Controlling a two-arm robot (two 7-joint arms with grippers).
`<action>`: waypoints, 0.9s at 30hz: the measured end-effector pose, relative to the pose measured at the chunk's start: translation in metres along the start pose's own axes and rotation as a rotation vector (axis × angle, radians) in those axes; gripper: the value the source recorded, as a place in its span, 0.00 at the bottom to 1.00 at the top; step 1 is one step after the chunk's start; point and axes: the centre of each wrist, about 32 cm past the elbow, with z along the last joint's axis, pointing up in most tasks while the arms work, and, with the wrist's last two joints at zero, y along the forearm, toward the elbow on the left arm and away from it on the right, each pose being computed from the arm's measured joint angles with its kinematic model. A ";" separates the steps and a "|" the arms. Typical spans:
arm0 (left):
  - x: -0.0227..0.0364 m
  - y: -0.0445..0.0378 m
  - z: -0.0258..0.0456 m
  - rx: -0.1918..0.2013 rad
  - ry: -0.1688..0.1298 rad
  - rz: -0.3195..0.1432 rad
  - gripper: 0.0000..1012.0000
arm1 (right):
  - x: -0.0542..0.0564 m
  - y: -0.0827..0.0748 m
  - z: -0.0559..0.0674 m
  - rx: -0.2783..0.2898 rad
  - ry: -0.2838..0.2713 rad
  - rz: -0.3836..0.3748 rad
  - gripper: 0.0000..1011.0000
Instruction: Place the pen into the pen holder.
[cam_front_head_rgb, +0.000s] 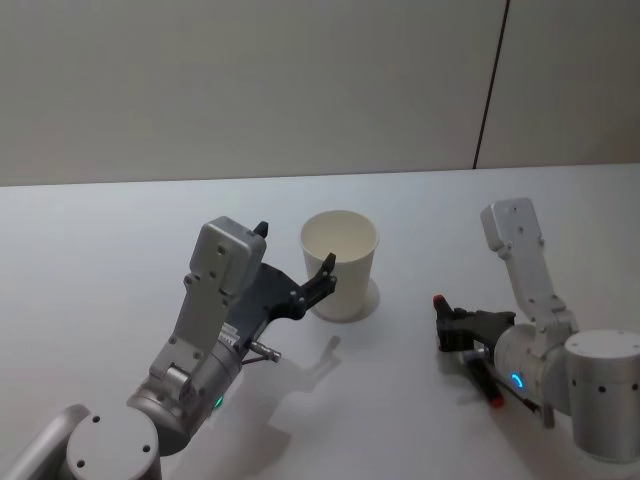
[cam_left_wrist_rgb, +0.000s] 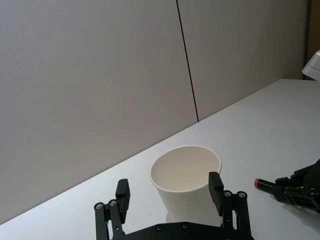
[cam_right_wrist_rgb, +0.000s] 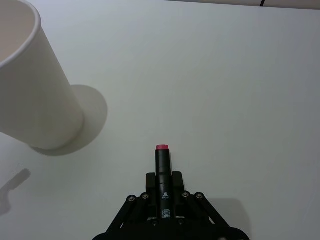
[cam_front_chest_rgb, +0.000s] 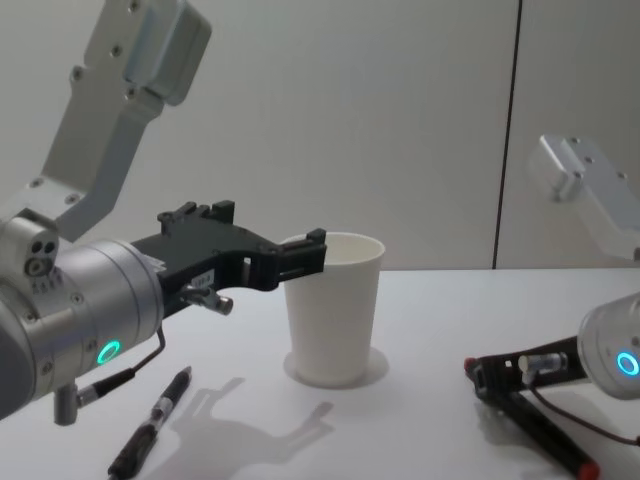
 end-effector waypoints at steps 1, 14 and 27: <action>0.0000 0.0000 0.0000 0.000 0.000 0.000 0.99 | 0.000 0.000 0.000 0.000 -0.001 0.000 0.17; 0.0000 0.0000 0.0000 0.000 0.000 0.000 0.99 | -0.003 -0.006 0.002 0.053 -0.031 -0.009 0.17; 0.0000 0.0000 0.0000 0.000 0.000 0.000 0.99 | -0.006 -0.018 0.005 0.203 -0.091 -0.022 0.17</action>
